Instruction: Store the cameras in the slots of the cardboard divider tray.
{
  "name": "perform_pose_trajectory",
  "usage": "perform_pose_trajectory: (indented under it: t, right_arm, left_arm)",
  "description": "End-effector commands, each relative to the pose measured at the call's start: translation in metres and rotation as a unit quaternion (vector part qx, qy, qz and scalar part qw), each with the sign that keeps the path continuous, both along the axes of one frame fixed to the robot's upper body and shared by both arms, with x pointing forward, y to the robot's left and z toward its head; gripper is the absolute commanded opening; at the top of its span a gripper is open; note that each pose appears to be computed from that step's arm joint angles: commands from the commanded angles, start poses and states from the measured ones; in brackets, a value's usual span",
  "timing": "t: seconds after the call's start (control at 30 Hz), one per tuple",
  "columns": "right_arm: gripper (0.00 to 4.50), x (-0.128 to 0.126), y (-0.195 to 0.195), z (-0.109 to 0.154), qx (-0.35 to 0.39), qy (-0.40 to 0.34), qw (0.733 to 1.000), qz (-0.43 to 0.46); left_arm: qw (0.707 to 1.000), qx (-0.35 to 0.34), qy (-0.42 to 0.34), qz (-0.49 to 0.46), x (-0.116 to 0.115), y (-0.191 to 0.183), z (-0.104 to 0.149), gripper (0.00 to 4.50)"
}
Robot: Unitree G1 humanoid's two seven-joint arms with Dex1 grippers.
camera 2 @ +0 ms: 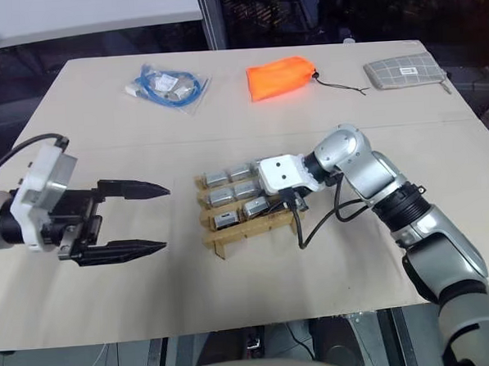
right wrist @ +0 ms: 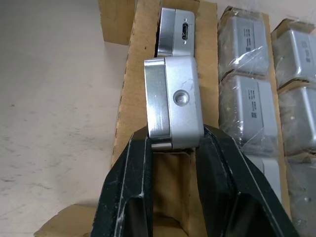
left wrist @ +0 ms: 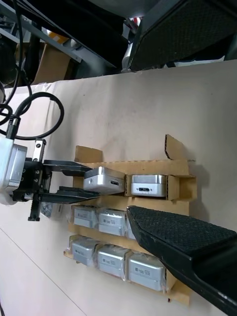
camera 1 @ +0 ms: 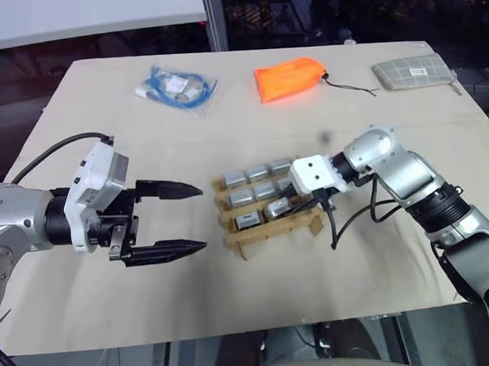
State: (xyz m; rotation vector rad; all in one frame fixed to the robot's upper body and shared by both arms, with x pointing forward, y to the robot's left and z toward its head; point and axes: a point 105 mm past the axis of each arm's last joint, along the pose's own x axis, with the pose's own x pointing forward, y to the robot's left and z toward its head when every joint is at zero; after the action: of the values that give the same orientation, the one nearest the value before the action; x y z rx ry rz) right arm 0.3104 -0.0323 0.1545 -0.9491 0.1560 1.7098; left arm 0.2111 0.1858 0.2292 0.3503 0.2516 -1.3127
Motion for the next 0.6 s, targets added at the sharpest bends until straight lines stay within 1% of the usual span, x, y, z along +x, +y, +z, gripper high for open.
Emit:
perform_pose_trajectory:
  t: [0.03, 0.13, 0.17, 0.2, 0.27, 0.3, 0.33, 0.37, 0.4, 0.53, 0.6]
  right_arm:
    - [0.69, 0.006, -0.003, -0.006, -0.024, -0.015, 0.999, -0.027]
    - [0.69, 0.004, -0.008, -0.007, -0.039, -0.006, 0.999, -0.027]
    - [1.73, 0.003, -0.009, -0.007, -0.042, -0.002, 0.999, -0.029]
    - [2.06, 0.001, -0.010, -0.008, -0.046, 0.001, 0.999, -0.028]
    - [3.02, 0.001, -0.009, -0.006, -0.039, -0.001, 0.999, -0.030]
    - [3.41, 0.002, -0.006, -0.004, -0.023, -0.003, 0.999, -0.036]
    - [4.13, 0.002, -0.004, -0.001, -0.015, -0.003, 0.999, -0.040]
    - [4.32, 0.002, -0.004, 0.001, -0.011, -0.003, 0.999, -0.040]
    - [4.42, 0.002, -0.003, 0.004, -0.001, -0.001, 0.999, -0.040]
    - [4.42, 0.001, -0.006, 0.029, 0.064, 0.026, 0.996, -0.062]
    - [4.42, 0.003, -0.013, 0.036, 0.086, 0.032, 0.992, -0.081]
  left_arm:
    - [1.000, 0.004, -0.025, -0.004, -0.001, 0.001, 0.009, 4.50]
    - [1.000, 0.004, -0.022, -0.007, -0.003, 0.000, 0.010, 4.50]
    - [1.000, 0.004, -0.022, -0.008, -0.003, -0.001, 0.010, 4.50]
    - [1.000, 0.004, -0.021, -0.008, -0.003, -0.001, 0.010, 4.50]
    - [1.000, 0.004, -0.021, -0.009, -0.002, 0.000, 0.009, 4.50]
    - [1.000, 0.004, -0.021, -0.009, -0.002, 0.000, 0.009, 4.50]
    - [1.000, 0.004, -0.021, -0.009, -0.002, 0.000, 0.009, 4.50]
    - [1.000, 0.004, -0.021, -0.010, -0.001, -0.001, 0.009, 4.50]
    - [1.000, 0.004, -0.021, -0.011, -0.001, -0.001, 0.009, 4.50]
    - [1.000, 0.003, -0.024, -0.015, -0.001, -0.002, 0.010, 4.50]
    - [1.000, 0.003, -0.025, -0.016, -0.001, -0.002, 0.011, 4.50]
